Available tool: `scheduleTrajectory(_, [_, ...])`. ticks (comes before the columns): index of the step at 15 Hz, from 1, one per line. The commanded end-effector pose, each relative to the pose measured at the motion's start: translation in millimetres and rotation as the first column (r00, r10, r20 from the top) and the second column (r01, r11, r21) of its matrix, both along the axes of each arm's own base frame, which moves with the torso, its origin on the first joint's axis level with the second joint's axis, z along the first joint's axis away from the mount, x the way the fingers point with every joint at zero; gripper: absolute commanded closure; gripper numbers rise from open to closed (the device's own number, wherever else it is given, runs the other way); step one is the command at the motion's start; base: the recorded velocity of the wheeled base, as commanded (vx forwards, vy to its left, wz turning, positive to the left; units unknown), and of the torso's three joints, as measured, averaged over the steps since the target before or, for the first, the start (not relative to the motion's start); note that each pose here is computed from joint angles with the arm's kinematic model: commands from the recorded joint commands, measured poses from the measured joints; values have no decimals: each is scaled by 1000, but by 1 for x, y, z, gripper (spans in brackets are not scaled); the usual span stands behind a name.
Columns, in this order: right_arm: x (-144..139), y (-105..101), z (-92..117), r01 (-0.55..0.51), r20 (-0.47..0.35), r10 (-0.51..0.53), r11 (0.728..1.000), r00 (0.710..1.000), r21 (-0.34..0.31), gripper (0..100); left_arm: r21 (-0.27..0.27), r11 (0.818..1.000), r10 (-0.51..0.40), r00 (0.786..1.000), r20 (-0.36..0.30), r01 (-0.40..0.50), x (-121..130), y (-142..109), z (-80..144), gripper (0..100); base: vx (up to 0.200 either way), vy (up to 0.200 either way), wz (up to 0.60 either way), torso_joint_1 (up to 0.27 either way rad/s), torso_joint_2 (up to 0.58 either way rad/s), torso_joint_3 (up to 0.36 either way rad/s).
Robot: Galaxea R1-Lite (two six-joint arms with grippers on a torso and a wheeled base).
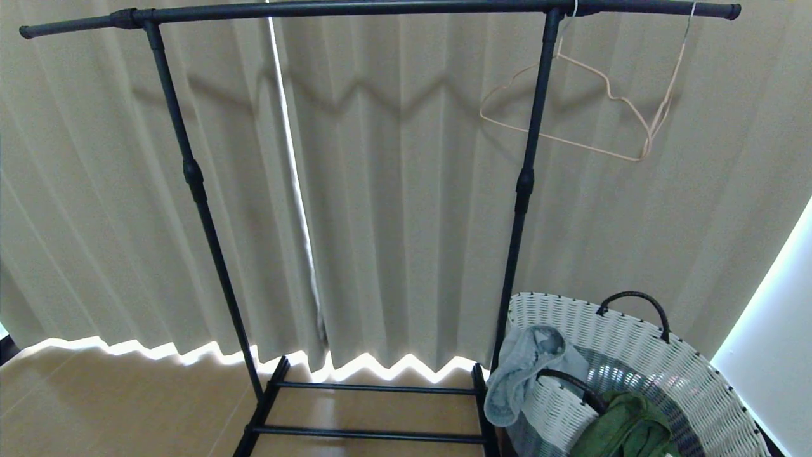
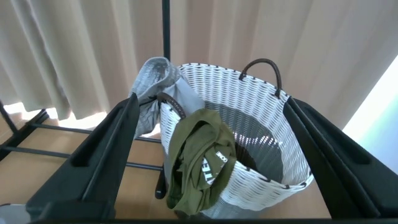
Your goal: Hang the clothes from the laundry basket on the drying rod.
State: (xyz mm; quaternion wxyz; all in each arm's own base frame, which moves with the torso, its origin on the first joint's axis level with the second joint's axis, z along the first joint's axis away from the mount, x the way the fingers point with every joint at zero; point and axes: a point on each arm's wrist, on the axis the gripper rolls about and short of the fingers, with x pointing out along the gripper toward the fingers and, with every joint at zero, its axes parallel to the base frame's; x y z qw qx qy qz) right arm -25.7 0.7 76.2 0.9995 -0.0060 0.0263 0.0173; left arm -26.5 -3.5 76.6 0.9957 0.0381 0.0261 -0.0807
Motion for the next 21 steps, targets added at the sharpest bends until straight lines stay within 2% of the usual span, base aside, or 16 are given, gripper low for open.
scheduleTrajectory(1, [0,0,0,-1,-1,1,1000,1000,-1,0,-1,1000,0,1000,0,0,0,0,0,0,200,0,0,-7,2,17])
scheduleTrajectory(4, [0,0,0,-1,-1,1,1000,1000,-1,0,-4,1000,-1,1000,-2,1,0,0,0,0,200,0,0,4,-1,4])
scheduleTrajectory(15, [0,0,0,0,5,0,1000,1000,14,0,-5,1000,-9,1000,0,9,0,0,0,0,0,0,0,0,0,0])
scheduleTrajectory(17, [-2,0,8,-4,33,4,1000,999,1,0,-6,1000,-9,1000,0,9,0,0,0,0,0,0,0,0,0,0])
scheduleTrajectory(18, [-7,0,30,-18,71,18,1000,997,-4,0,-6,1000,-9,1000,0,9,0,0,0,0,0,0,0,0,0,0])
scheduleTrajectory(19, [-7,0,33,-19,62,20,1000,998,-7,0,-6,1000,-11,1000,0,11,0,0,0,0,0,0,0,0,0,0])
scheduleTrajectory(20, [-4,-1,46,-61,7,62,992,998,-109,0,-7,1000,-14,1000,0,14,0,0,0,0,0,0,0,0,0,0])
scheduleTrajectory(21, [5,-2,53,-98,-85,86,983,993,-153,0,-4,1000,-14,1000,0,14,0,0,0,0,0,0,0,0,0,0])
